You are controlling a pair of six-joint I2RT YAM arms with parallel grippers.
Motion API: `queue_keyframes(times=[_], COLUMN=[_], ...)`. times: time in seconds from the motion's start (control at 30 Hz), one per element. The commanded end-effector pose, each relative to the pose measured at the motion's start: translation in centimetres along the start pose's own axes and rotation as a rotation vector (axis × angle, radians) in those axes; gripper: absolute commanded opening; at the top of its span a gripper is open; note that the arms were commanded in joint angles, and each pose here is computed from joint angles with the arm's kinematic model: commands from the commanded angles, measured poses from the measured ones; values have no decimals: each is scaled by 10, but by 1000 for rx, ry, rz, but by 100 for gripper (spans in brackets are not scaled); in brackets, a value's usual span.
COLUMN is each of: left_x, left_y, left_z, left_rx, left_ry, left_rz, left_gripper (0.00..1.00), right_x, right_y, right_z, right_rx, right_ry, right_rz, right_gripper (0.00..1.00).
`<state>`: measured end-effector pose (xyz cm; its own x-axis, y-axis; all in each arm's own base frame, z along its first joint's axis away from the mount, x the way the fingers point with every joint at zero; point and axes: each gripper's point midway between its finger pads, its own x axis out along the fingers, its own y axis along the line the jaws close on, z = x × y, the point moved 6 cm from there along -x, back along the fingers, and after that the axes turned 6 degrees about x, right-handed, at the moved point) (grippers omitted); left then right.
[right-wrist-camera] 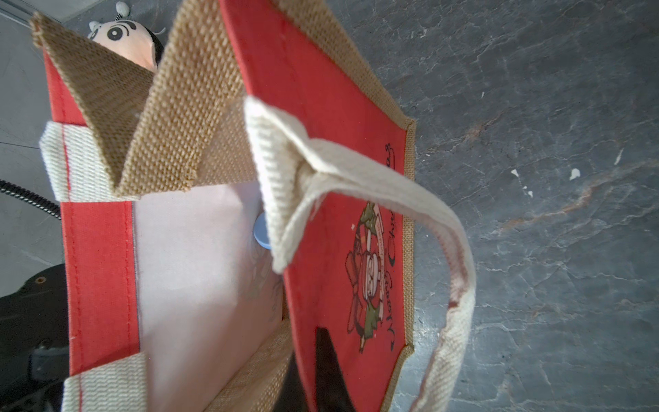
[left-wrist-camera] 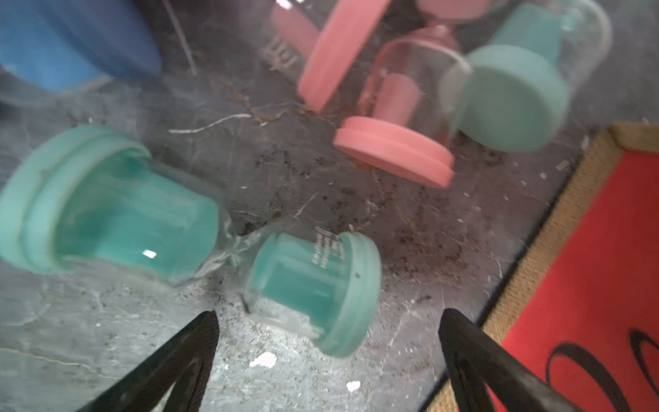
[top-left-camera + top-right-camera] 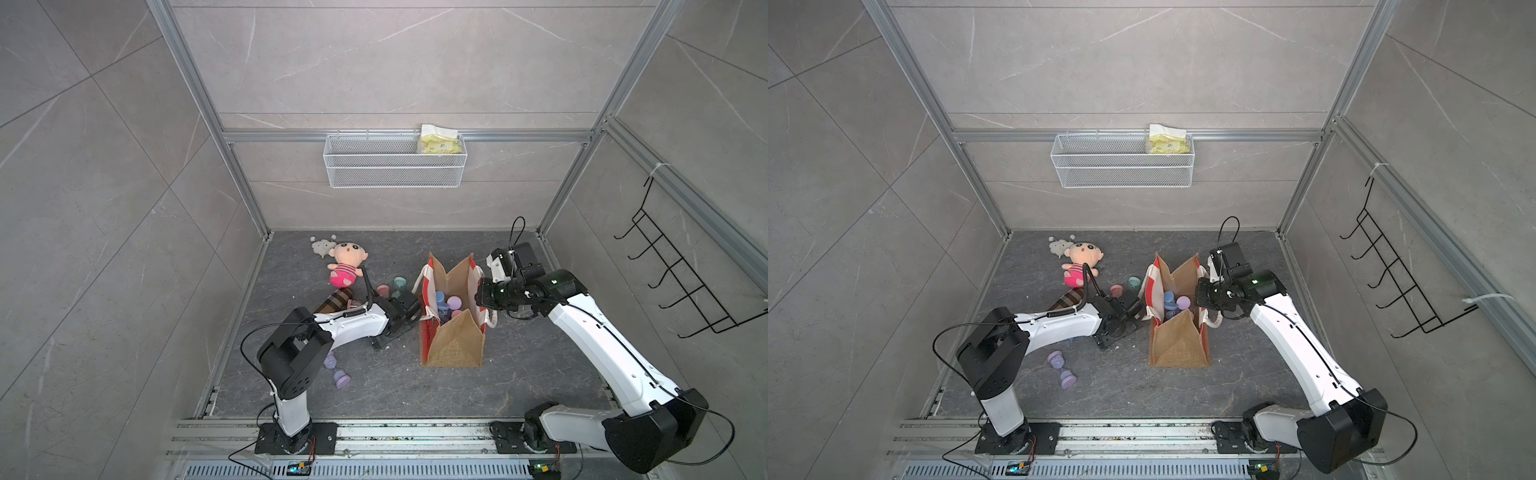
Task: Put the hourglass into the canvas bag
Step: Pick up the hourglass from the center of the board.
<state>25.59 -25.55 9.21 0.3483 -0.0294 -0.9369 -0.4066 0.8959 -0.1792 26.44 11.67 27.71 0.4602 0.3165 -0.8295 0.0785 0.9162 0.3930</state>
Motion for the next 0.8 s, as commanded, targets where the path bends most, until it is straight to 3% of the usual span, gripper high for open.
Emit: queue_keyframes(times=[0.0, 0.17, 0.43, 0.77], left_x=[-1, 3, 1, 11], left_y=[0, 7, 25, 24], left_z=[5, 6, 4, 0], left_rx=[-135, -207, -353, -411], left_ry=[-24, -38, -73, -39], left_rz=[32, 118, 220, 291], left_gripper=[99, 98, 86, 81], right_x=[-9, -7, -8, -8], right_y=[5, 8, 16, 18], right_z=[-1, -1, 0, 2], right_rx=[-18, -32, -38, -42], right_ry=[-18, -7, 14, 19], right_rz=[61, 78, 135, 148], right_gripper=[0, 0, 0, 0])
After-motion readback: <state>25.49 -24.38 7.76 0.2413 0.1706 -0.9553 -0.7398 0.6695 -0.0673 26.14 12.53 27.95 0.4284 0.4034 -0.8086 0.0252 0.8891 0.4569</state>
